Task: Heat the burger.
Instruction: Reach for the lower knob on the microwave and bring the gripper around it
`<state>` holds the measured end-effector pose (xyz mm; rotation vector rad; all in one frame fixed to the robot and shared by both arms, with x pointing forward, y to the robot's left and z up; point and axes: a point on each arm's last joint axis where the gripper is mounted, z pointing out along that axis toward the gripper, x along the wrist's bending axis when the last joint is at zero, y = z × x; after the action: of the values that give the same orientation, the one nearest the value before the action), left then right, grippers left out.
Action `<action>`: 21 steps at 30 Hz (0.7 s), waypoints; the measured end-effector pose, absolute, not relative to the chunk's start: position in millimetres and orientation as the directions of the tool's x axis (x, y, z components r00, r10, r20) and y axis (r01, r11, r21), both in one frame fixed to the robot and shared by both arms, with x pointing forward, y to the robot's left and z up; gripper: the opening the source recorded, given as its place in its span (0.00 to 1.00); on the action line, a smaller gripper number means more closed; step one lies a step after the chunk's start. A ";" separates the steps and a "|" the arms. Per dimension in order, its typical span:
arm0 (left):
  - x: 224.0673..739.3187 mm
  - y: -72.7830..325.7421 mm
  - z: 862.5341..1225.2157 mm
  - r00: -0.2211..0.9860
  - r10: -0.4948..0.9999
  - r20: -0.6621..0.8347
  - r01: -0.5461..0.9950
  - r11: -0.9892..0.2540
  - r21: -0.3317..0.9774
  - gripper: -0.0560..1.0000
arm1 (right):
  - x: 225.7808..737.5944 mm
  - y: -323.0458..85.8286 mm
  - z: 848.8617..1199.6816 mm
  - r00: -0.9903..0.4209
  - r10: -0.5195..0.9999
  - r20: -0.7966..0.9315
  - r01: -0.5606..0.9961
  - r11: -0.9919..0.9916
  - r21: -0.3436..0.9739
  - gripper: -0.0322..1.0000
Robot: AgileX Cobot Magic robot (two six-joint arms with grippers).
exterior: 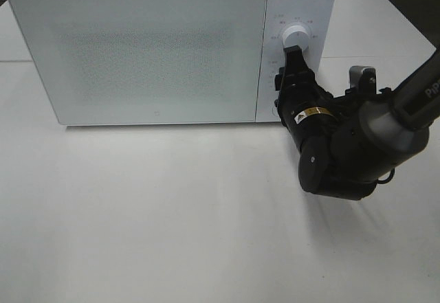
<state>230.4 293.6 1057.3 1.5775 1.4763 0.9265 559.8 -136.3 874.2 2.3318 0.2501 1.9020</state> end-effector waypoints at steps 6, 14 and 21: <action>230.4 293.6 1057.3 0.064 0.998 0.004 0.438 -0.032 0.899 0.98 | 559.6 -137.0 872.7 0.194 -0.027 0.981 0.007 -1.000 -0.029 0.46; 230.4 293.6 1057.3 0.064 0.998 0.004 0.438 -0.032 0.899 0.98 | 559.7 -136.9 872.4 0.188 -0.045 0.981 0.005 -0.999 -0.047 0.46; 230.4 293.6 1057.3 0.064 0.998 0.004 0.438 -0.032 0.899 0.98 | 559.7 -136.9 872.4 0.188 -0.045 0.981 0.005 -0.999 -0.047 0.46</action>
<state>230.4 293.6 1057.3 1.5775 1.4763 0.9265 559.7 -136.9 872.4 2.4519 -0.0415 2.0266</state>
